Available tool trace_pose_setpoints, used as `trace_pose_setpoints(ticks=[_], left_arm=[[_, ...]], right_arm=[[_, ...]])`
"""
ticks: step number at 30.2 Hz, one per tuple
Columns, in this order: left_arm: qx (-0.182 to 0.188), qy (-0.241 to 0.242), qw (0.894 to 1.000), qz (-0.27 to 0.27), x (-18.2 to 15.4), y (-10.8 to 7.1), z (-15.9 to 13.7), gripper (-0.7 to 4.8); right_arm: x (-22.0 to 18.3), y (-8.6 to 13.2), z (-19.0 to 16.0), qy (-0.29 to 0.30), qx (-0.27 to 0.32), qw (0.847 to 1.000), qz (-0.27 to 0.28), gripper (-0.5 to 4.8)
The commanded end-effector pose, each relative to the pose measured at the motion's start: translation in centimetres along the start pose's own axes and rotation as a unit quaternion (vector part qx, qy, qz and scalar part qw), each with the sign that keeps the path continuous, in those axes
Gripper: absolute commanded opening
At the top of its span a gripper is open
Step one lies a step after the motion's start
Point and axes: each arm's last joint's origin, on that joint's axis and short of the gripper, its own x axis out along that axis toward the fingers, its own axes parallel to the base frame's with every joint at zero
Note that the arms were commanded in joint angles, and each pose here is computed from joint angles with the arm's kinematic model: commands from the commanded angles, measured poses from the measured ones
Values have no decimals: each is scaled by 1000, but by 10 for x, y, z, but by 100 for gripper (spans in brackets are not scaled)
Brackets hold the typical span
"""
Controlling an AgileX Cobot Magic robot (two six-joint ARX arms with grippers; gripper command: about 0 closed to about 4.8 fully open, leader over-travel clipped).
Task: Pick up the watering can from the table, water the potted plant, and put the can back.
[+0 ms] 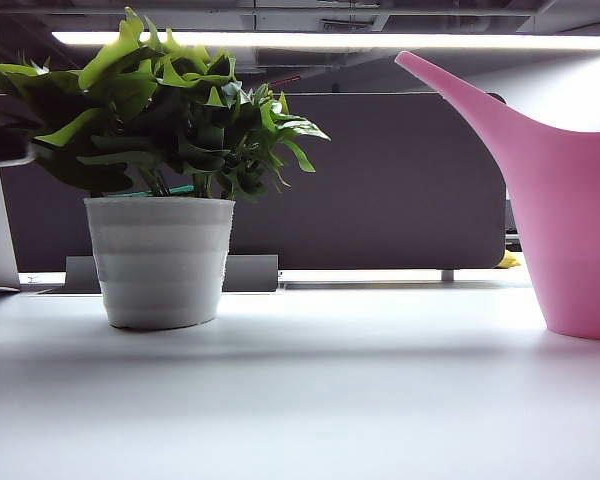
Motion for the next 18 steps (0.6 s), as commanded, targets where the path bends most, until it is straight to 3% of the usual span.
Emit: trace_pose_setpoints(ticks=[1, 3, 6, 10, 18], left_arm=[[-2, -4, 1000, -28, 0, -3, 1, -5], [-1, -4, 1000, -29, 0, -3, 1, -5], [-1, -4, 1000, -27, 0, -3, 1, -5], [-1, -4, 1000, -27, 0, -3, 1, -5], [-1, -4, 1000, -29, 0, -3, 1, -5]], right_arm=[[-1, -3, 4, -23, 1, 998, -57, 347], [-1, -4, 6, -33, 3, 996, -79, 398], [-1, -5, 10, -60, 5, 993, -105, 433], [-1, -4, 16, -88, -5, 990, -108, 436], [15, -9, 21, -58, -12, 988, -140, 436]])
